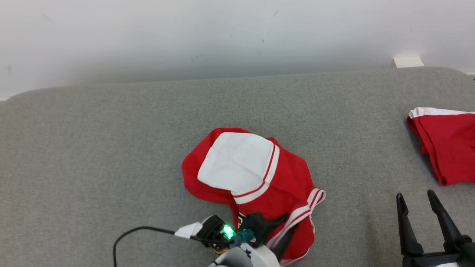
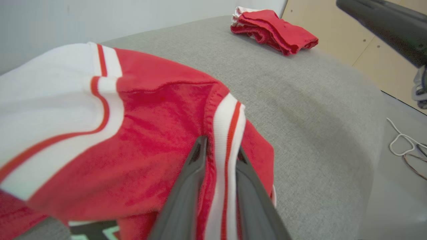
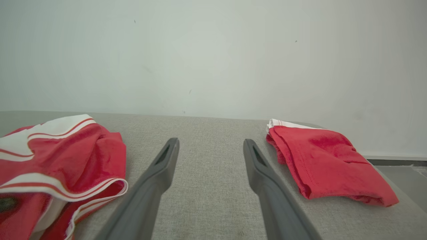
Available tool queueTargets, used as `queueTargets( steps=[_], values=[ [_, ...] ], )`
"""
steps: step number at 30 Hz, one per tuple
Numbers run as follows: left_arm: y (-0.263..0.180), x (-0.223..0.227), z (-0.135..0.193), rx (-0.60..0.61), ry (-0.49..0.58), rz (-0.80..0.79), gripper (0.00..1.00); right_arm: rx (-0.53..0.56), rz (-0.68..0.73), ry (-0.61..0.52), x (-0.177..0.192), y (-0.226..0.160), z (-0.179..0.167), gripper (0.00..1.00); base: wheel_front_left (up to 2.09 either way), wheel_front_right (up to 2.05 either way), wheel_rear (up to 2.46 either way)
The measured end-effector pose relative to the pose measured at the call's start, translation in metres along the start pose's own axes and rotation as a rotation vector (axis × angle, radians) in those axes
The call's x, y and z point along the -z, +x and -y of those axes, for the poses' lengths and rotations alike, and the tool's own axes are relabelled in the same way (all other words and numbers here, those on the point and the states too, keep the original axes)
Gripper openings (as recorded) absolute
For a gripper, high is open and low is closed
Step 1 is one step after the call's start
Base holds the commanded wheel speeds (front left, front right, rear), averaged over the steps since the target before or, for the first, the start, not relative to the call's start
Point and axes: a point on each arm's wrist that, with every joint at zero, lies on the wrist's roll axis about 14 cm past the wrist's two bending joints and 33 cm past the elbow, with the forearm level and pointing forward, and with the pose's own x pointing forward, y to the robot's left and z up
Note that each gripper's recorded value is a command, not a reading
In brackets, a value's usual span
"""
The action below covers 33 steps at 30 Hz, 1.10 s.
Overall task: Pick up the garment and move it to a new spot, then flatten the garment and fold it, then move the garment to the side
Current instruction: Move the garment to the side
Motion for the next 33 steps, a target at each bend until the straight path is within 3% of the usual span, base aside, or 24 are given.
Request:
queueTargets(
  steps=[6,12,18,25,33],
  values=[
    [-0.006,-0.026,0.000,-0.046,-0.114,0.142,1.00,-0.003,0.027,-0.013,-0.010,0.001,0.003,1.00,0.00,0.00,0.00],
    [-0.036,-0.058,-0.055,-0.277,-0.120,0.305,1.00,0.005,0.062,-0.015,-0.021,-0.006,0.005,1.00,0.00,0.00,0.00],
    [-0.095,-0.031,-0.105,-0.530,-0.114,0.295,1.00,0.013,0.060,-0.008,-0.020,-0.016,0.004,1.00,0.00,0.00,0.00],
    [-0.159,0.004,-0.128,-0.747,-0.176,0.264,1.00,0.016,0.029,0.001,-0.010,-0.031,0.002,1.00,0.00,0.00,0.00],
    [-0.187,0.017,-0.123,-0.794,-0.187,0.272,1.00,0.008,-0.031,0.022,0.010,-0.039,-0.005,1.00,0.00,0.00,0.00]
  ],
)
